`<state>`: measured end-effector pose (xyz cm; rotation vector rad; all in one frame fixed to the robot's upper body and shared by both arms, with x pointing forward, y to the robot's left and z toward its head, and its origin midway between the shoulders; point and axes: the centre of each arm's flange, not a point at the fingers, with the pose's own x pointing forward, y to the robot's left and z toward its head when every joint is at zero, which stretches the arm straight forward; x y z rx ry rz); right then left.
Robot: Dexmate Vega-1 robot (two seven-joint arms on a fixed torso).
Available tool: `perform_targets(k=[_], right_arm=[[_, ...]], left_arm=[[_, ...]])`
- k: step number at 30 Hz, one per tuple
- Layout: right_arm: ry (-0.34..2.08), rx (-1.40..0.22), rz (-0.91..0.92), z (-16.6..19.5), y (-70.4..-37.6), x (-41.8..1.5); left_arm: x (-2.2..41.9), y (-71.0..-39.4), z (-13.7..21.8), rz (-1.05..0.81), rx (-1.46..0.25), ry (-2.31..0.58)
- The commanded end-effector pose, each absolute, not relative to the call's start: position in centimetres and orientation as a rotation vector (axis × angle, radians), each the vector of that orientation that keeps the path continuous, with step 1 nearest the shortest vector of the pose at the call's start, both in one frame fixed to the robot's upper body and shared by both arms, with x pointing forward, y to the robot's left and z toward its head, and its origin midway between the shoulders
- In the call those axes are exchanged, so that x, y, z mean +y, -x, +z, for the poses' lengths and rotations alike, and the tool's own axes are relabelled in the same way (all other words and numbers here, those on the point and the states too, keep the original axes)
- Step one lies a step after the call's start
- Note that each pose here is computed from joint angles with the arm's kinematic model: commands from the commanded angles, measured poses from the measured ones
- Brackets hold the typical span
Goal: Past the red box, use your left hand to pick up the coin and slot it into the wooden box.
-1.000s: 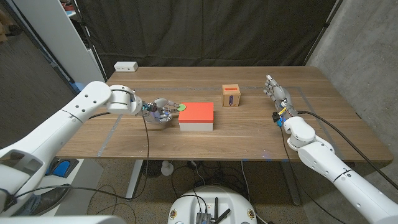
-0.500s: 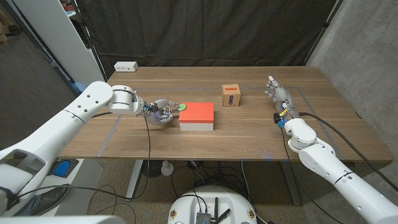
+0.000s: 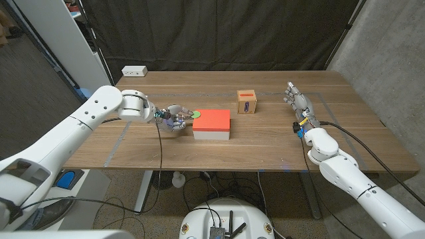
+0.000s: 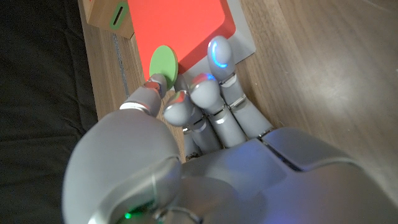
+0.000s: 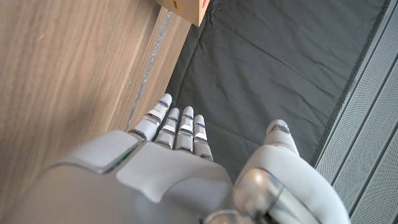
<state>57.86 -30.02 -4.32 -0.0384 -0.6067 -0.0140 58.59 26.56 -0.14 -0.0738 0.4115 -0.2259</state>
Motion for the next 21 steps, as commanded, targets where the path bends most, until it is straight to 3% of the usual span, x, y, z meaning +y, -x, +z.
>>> perform_targets(k=[1, 21], right_arm=[[0.036, -0.607, -0.016, -4.55, -57.72, -30.03], [0.026, -0.599, -0.045, -5.30, -57.09, -30.31]], left_arm=[[26.25, -58.21, -0.38, -0.227, 0.387, 0.101], [26.32, -58.44, -1.18, -0.231, 0.354, 0.134]])
